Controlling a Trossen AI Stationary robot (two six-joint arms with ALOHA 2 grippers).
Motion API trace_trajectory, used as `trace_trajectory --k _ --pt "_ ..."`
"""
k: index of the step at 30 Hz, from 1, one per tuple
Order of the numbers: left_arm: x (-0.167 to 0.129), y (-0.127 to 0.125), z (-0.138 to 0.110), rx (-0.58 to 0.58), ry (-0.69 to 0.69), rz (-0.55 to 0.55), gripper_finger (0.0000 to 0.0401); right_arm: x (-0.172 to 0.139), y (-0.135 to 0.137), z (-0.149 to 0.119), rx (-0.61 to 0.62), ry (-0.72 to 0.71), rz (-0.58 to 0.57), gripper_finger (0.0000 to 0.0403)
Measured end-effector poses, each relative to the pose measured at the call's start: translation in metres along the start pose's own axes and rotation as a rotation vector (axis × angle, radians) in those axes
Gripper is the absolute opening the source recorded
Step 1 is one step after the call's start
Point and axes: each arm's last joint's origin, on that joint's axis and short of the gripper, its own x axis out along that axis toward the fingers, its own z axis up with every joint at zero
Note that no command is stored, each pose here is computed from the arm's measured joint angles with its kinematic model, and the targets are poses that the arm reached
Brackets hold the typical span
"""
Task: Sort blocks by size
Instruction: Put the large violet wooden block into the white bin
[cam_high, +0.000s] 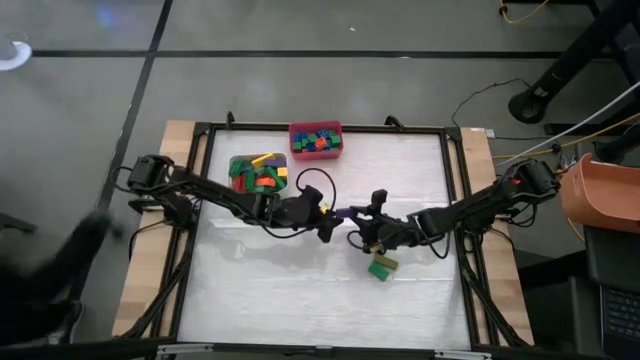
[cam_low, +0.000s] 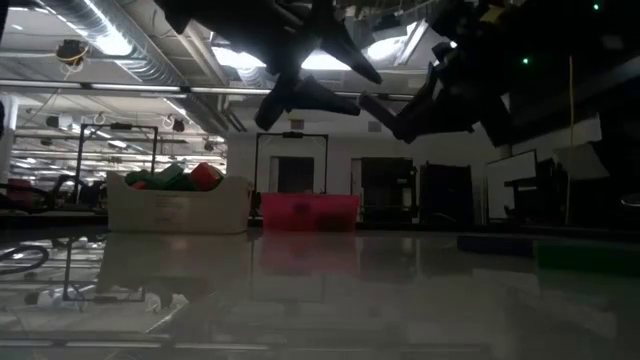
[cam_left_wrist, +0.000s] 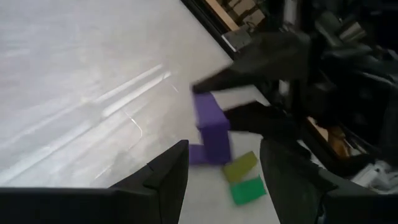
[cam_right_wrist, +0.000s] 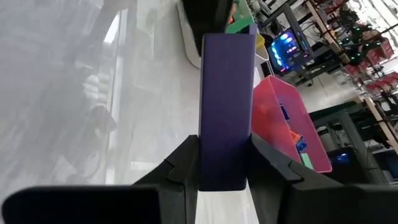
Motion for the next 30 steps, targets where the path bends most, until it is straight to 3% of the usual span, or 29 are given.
trace_trajectory --k 15,30 --pt "0.0038 0.0069 0.0089 -0.016 -0.026 0.019 0.0174 -0.0002 -0.0012 0.0043 0.020 -0.037 -0.006 0.0108" --pt "0.0037 0.0065 0.0095 0.015 -0.031 0.018 0.0039 -0.0001 -0.0023 0.0056 0.027 -0.045 -0.034 0.0108"
